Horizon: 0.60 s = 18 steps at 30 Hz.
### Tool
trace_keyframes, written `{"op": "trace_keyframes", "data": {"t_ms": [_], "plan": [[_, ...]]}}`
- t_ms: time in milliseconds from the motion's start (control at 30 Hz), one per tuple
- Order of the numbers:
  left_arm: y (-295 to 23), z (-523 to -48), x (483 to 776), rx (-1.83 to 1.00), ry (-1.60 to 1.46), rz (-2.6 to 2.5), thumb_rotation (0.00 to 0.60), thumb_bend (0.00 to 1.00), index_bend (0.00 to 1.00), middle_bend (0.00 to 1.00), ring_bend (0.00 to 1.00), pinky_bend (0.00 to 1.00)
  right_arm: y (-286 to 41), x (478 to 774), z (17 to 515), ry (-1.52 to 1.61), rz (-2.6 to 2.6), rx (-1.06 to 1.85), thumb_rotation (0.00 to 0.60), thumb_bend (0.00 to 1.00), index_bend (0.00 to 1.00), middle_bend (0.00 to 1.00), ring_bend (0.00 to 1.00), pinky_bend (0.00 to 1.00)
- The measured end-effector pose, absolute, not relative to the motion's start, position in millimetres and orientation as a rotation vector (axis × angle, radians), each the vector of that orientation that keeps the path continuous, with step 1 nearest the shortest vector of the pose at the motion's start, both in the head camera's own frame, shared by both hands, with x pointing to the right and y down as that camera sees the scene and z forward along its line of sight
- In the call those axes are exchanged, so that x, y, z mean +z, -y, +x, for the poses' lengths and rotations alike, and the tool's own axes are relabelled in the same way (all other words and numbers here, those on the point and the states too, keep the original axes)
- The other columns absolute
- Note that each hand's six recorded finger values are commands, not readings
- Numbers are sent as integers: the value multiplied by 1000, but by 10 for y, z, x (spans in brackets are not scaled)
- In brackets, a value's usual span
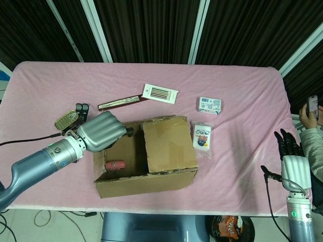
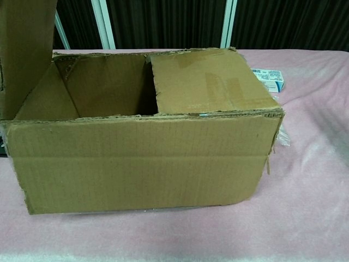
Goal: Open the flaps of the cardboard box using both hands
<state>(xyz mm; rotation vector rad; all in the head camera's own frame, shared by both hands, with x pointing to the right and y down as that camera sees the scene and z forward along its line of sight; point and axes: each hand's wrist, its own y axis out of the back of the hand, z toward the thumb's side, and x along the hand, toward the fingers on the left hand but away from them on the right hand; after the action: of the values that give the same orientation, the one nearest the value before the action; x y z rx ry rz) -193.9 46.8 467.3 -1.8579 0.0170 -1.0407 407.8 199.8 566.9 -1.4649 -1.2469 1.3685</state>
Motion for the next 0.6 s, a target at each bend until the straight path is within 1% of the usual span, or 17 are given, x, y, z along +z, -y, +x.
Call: {"op": "trace_keyframes", "data": {"t_ms": [600], "plan": [[-587, -2388, 4477, -1113, -43, -1816, 600, 1000, 334, 528, 615, 669, -1999, 5661, 4085, 1250, -1460, 1369, 600, 172, 0, 0, 0, 219]]}}
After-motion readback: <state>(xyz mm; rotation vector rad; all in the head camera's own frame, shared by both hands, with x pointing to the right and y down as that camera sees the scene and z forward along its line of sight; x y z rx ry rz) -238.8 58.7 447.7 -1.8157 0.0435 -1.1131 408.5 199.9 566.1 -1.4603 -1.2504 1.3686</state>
